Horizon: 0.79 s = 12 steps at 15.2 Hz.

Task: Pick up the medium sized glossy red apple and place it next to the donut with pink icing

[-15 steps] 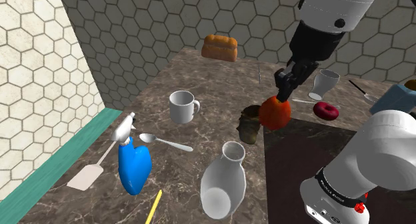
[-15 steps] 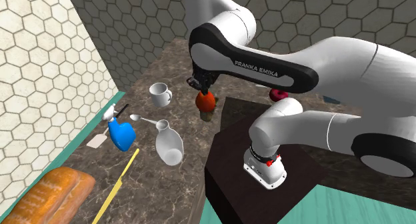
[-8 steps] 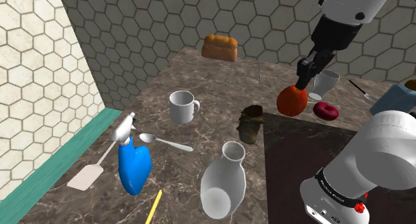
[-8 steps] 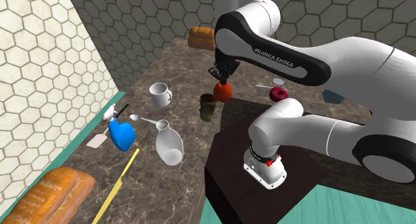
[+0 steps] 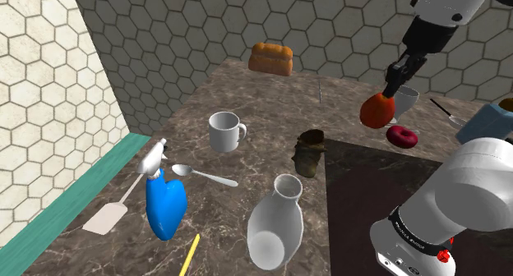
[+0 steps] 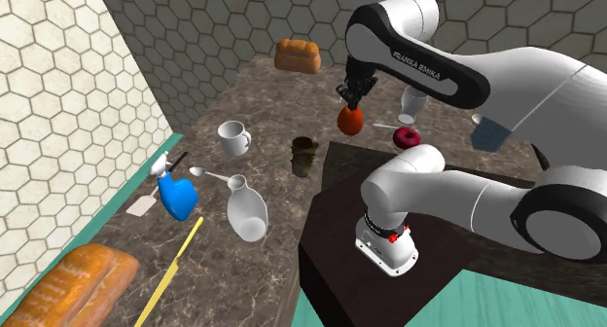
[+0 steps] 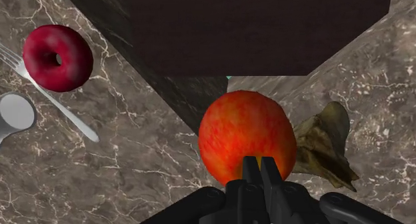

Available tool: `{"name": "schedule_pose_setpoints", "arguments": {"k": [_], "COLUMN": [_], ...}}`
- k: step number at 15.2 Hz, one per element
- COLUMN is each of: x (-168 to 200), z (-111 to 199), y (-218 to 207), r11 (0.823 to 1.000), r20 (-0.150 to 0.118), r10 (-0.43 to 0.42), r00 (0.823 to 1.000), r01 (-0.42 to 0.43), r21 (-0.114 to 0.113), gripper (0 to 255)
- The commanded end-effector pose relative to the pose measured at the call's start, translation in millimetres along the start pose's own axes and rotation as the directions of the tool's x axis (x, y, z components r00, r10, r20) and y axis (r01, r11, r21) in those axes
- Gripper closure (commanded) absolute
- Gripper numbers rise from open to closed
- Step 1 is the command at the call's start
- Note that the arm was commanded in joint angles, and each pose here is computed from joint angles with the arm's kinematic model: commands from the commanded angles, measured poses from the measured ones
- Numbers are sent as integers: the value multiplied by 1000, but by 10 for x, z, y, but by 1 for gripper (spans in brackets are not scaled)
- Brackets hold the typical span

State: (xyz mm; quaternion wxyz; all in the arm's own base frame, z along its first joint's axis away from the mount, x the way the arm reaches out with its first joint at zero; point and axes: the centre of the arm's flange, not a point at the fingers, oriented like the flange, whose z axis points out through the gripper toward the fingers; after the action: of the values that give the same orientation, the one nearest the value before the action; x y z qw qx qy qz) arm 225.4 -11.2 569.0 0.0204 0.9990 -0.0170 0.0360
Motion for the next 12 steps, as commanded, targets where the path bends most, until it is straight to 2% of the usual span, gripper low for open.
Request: {"name": "schedule_pose_setpoints", "arguments": {"k": [1, 12], "x": [18, 141], "z": [-5, 55], "y": [249, 1694], "r11": [1000, 1000], "r20": [0, 0], "r10": [-1, -1], "r00": [1000, 1000], "r01": [1, 1], "r21": [-1, -1], "gripper": [255, 255]}}
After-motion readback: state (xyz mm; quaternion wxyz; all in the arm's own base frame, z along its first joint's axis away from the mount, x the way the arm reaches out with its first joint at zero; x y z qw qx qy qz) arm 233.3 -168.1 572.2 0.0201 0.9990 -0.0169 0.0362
